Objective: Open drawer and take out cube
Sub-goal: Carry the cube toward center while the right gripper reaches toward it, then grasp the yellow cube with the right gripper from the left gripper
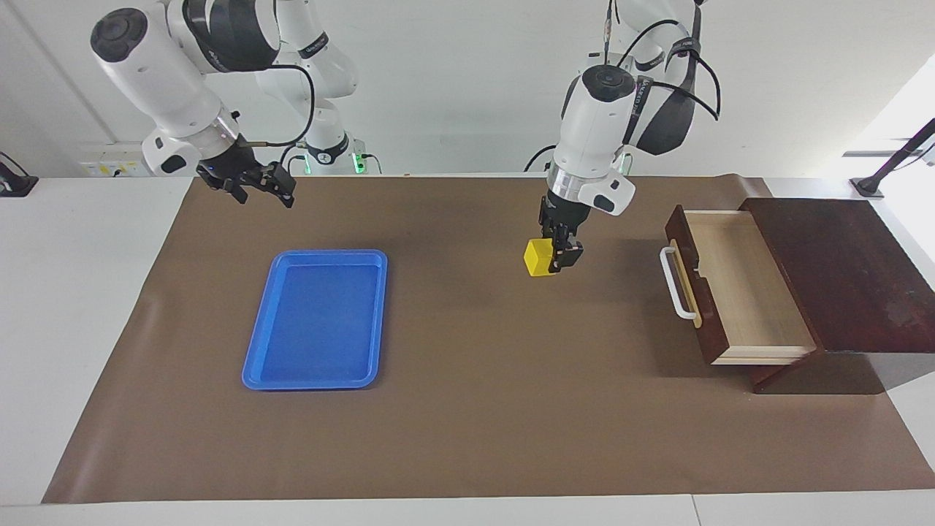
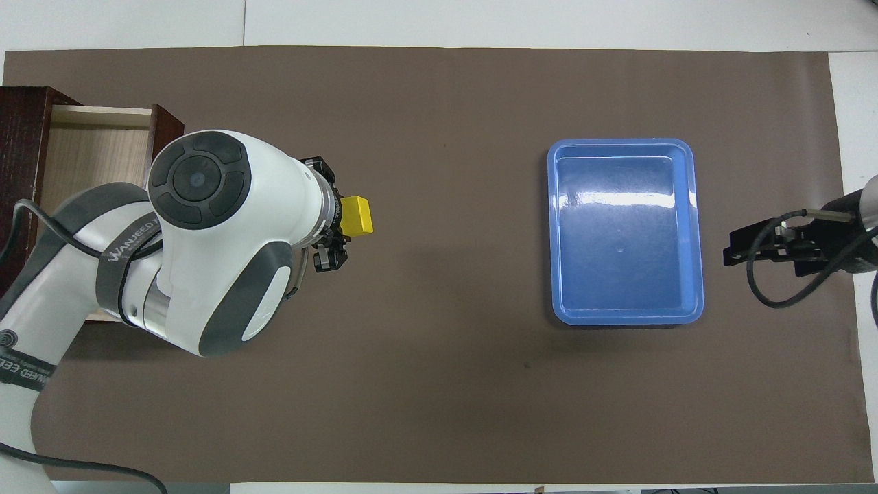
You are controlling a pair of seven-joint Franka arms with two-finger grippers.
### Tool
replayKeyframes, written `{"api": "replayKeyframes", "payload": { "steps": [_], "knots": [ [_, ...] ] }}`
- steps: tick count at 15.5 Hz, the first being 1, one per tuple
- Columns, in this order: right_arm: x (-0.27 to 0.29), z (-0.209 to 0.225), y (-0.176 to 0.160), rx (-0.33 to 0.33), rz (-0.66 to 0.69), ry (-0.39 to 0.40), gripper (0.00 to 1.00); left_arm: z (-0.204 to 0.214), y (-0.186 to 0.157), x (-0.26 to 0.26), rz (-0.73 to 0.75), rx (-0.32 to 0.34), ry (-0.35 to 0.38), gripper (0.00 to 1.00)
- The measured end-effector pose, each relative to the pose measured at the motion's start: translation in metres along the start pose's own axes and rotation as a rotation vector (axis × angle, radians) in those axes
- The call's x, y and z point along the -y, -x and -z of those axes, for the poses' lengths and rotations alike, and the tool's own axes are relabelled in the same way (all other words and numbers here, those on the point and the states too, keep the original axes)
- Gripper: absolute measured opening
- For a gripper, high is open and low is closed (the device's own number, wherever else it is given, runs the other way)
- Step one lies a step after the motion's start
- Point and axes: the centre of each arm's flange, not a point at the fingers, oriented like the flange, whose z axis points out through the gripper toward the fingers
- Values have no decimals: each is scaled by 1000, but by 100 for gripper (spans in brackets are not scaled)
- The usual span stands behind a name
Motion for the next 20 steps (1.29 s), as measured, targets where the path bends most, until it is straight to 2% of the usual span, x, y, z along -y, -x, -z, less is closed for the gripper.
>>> {"api": "replayKeyframes", "payload": {
  "steps": [4, 11, 13, 16, 20],
  "knots": [
    [41, -50, 6, 62, -235, -101, 100, -8, 4, 3, -4, 17, 9, 55],
    [148, -143, -9, 164, -603, -324, 100, -22, 26, 23, -24, 54, -3, 55],
    [172, -167, -7, 190, -669, -372, 100, -28, 36, 28, -18, 69, 8, 55],
    [198, -197, -5, 216, -744, -395, 100, -36, 42, 30, -15, 76, 11, 55],
    [224, -211, -13, 286, -803, -440, 100, -40, 41, 30, -12, 77, 13, 55]
  ]
}}
